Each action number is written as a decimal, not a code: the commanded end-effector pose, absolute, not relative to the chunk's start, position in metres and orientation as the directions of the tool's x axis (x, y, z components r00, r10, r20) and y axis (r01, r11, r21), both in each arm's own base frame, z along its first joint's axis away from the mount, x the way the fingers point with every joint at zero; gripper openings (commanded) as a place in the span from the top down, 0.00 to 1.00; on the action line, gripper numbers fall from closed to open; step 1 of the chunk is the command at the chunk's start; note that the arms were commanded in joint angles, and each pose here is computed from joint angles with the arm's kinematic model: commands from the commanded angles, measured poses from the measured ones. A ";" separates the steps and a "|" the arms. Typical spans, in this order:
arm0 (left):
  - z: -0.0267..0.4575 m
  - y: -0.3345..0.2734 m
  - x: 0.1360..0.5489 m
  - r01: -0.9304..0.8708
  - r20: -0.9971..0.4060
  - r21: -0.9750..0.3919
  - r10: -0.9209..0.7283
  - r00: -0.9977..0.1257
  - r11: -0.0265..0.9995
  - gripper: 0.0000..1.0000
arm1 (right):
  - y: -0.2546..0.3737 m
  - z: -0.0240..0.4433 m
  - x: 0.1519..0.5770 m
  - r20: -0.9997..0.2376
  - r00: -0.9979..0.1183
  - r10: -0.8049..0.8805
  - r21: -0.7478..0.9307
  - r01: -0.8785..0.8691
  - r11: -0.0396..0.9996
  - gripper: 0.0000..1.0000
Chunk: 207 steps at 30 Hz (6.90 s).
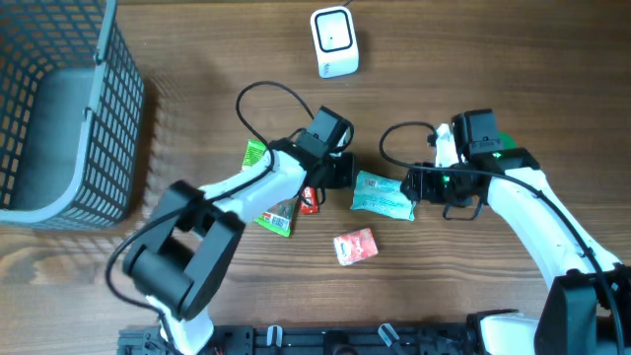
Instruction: Scan the item barcode
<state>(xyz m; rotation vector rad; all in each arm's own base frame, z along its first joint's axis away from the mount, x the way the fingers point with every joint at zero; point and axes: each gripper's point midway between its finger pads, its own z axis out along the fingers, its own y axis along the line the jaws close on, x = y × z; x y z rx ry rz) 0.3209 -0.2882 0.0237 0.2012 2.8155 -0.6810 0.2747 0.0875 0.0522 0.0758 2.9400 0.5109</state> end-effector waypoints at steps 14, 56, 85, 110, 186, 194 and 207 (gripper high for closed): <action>-0.009 -0.317 0.285 0.205 -0.102 -0.510 0.178 -0.979 0.836 0.96 | 0.097 0.005 0.269 0.051 -0.995 0.084 0.517 0.098 0.851 0.32; 0.174 -0.024 0.419 -0.111 -0.613 -0.245 -0.242 -0.752 0.963 0.00 | 0.093 0.347 0.406 -0.738 -0.663 -0.127 0.139 -0.334 0.932 0.96; 0.174 -0.024 0.419 -0.111 -0.613 -0.245 -0.242 -0.752 0.963 0.00 | 0.232 0.156 0.596 -0.310 -0.474 -0.824 -0.875 -0.195 0.442 0.96; 0.174 -0.024 0.419 -0.111 -0.613 -0.245 -0.242 -0.752 0.963 0.00 | 0.234 0.115 0.583 -0.263 -0.498 -0.826 -0.879 -0.230 0.418 0.96; 0.174 -0.024 0.419 -0.111 -0.613 -0.245 -0.242 -0.752 0.963 0.00 | 0.103 0.014 0.411 -0.431 -0.899 -0.070 0.106 -0.128 0.986 0.96; 0.174 -0.024 0.419 -0.111 -0.613 -0.245 -0.242 -0.752 0.963 0.00 | 0.010 0.019 0.390 -0.341 -0.940 -0.025 -0.156 0.031 0.987 0.96; 0.174 -0.024 0.419 -0.111 -0.613 -0.245 -0.242 -0.752 0.963 0.00 | 0.141 0.153 0.302 -0.369 -0.907 -0.201 0.380 -0.345 0.859 0.51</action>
